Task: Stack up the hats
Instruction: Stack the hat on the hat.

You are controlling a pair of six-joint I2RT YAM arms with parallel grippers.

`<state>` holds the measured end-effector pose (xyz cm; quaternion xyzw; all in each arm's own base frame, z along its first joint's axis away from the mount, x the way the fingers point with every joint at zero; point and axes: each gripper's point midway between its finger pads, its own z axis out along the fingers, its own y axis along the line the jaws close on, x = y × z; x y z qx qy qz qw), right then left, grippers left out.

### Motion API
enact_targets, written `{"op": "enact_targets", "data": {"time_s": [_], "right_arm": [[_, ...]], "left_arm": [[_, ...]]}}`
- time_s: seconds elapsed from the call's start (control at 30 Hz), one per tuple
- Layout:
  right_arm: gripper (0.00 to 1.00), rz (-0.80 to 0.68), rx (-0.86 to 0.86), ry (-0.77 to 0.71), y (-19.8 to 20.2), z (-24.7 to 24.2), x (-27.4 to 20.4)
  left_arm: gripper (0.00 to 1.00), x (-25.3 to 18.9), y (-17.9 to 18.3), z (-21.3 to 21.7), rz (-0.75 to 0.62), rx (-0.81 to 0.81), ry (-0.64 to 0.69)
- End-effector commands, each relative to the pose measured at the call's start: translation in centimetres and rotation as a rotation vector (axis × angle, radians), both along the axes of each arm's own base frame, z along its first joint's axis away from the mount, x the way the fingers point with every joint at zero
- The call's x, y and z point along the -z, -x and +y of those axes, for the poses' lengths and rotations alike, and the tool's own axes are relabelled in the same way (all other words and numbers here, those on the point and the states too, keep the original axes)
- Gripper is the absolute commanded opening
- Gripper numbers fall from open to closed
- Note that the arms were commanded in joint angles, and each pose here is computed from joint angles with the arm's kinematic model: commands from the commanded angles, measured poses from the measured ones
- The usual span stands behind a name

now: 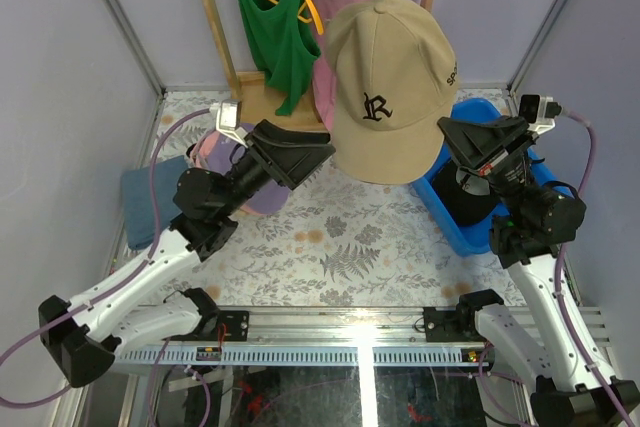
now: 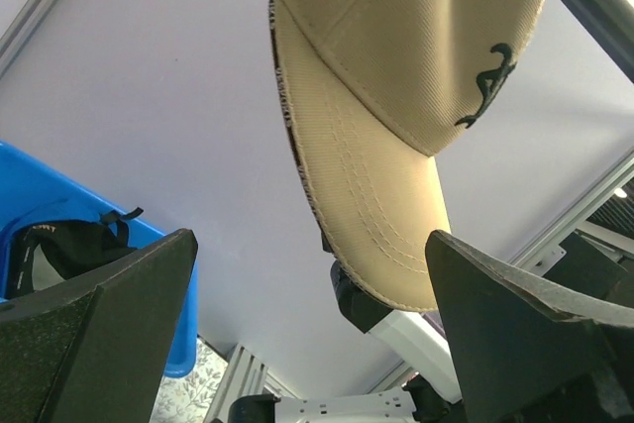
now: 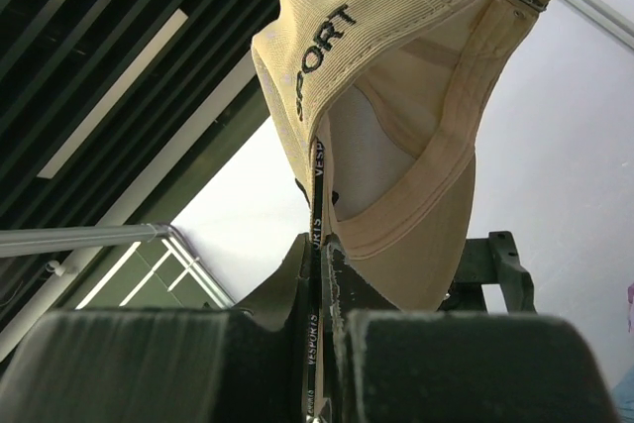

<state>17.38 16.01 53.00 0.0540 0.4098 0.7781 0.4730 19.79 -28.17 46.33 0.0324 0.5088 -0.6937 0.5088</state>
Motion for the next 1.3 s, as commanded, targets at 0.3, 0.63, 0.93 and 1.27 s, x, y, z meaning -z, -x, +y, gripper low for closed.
{"op": "enact_targets", "data": {"time_s": [0.3,0.63,0.93,1.27], "right_arm": [[0.00,-0.092,-0.120,-0.007,2.0,3.5,-0.2],[0.00,-0.045,-0.093,0.026,0.1,4.7,1.7],[0.08,0.037,-0.046,0.071,-2.8,5.6,4.6],[0.55,0.142,0.039,0.155,-5.3,6.1,9.3]], "left_arm": [[0.98,-5.4,1.6,0.3,-0.138,0.098,0.133],[0.39,-4.9,2.6,1.9,-0.173,0.112,0.145],[0.00,-3.9,1.8,3.1,-0.156,0.030,0.137],[0.00,-3.1,-0.9,6.7,-0.102,-0.253,0.144]]}}
